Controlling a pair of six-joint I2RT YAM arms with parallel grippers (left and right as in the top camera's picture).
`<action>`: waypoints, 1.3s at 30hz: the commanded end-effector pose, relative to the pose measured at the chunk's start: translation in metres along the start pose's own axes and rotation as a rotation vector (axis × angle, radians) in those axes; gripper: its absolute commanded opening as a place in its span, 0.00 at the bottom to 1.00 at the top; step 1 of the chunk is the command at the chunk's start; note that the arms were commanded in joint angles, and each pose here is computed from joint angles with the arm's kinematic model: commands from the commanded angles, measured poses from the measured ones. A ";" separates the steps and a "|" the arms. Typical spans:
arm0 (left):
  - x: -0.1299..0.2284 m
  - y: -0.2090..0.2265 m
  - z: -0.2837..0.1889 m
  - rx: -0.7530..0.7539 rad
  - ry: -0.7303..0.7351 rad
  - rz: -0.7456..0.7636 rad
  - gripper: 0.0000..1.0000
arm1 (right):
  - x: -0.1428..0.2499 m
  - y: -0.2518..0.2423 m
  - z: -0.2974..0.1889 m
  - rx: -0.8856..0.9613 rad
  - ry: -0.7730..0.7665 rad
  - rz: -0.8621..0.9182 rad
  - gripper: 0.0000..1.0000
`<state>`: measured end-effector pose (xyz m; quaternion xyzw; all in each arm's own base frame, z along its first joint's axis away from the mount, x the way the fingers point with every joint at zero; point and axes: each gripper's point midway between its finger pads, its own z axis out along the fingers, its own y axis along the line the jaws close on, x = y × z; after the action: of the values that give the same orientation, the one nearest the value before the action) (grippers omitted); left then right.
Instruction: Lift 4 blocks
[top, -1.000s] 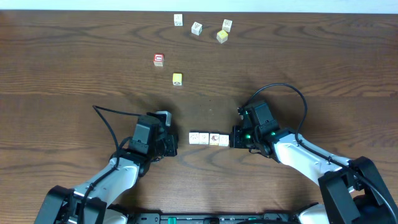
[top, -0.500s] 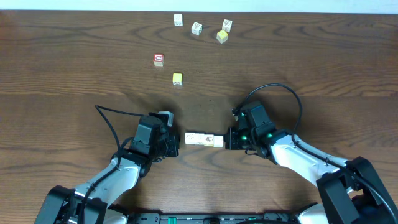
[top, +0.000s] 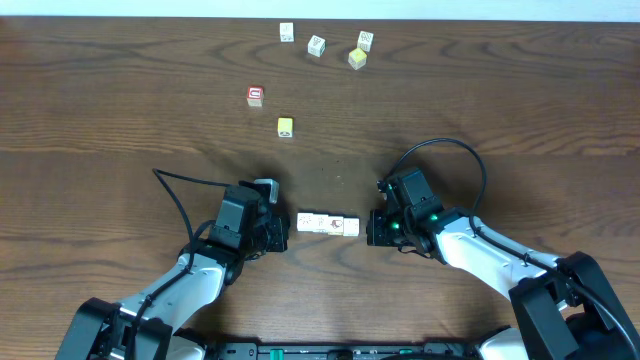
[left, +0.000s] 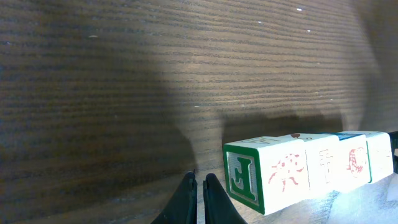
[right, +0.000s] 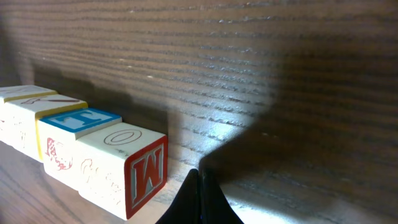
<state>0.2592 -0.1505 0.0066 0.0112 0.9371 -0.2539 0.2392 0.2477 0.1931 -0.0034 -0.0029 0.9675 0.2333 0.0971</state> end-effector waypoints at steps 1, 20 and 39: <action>0.000 -0.001 0.001 0.002 0.002 -0.003 0.07 | 0.007 0.000 0.003 0.001 0.024 -0.013 0.01; 0.003 -0.004 0.001 0.023 0.019 -0.005 0.07 | 0.014 0.000 0.003 -0.004 0.054 -0.055 0.01; 0.003 -0.007 0.000 0.038 0.018 -0.003 0.07 | 0.004 0.016 0.001 -0.072 0.028 -0.047 0.01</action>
<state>0.2575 -0.1530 0.0073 0.0141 0.9360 -0.2614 0.2353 0.2447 0.2011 0.0006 -0.0279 0.9620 0.2551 0.0929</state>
